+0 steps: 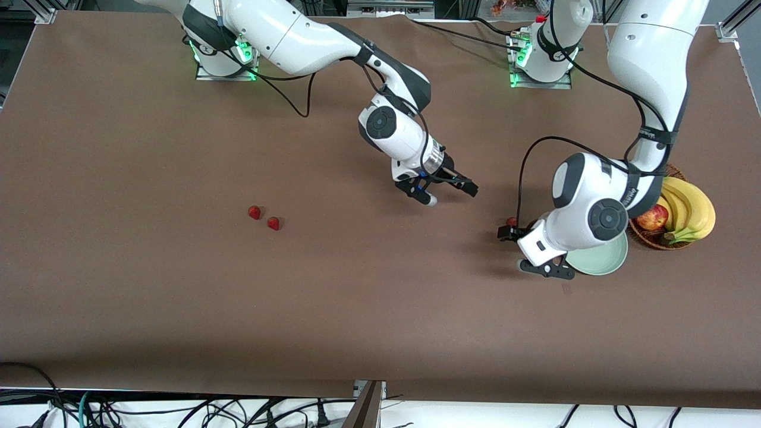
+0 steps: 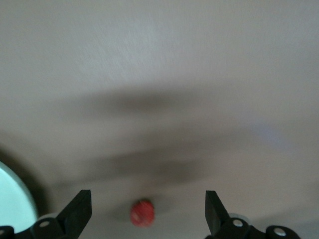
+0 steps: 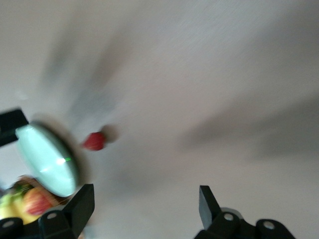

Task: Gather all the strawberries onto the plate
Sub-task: 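Grasp the strawberry with the left gripper while the right gripper returns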

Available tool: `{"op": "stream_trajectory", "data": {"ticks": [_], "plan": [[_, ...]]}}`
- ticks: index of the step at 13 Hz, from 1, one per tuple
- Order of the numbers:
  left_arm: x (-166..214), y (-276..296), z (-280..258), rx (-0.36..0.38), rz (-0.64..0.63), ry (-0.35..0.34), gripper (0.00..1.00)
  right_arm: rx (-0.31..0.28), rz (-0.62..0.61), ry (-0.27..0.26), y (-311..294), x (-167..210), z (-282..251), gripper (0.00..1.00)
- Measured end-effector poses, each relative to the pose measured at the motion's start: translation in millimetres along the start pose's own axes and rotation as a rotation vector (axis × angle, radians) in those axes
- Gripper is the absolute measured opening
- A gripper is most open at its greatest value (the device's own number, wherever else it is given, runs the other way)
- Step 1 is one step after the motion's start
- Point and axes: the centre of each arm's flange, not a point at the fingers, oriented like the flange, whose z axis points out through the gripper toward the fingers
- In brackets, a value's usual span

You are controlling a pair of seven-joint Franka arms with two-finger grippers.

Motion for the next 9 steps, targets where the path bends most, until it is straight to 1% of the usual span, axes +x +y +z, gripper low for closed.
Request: {"op": "stream_trajectory", "data": {"ticks": [2, 4, 8, 9], "plan": [[-25.0, 0.9, 17.9, 0.012, -0.01, 0.012, 1.0, -0.131, -0.054, 0.025, 0.3, 12.9, -16.3, 0.93], [-46.3, -1.6, 35.5, 0.031, -0.02, 0.031, 1.0, -0.249, -0.127, 0.032, 1.3, 24.6, -38.5, 0.93], [-73.4, -5.8, 68.4, 0.052, -0.066, 0.073, 1.0, -0.421, -0.249, 0.036, 7.3, 60.1, -84.2, 0.93], [-77.2, -4.6, 73.0, 0.055, -0.077, 0.076, 1.0, -0.474, -0.28, 0.033, 12.8, 72.2, -94.7, 0.93]]}}
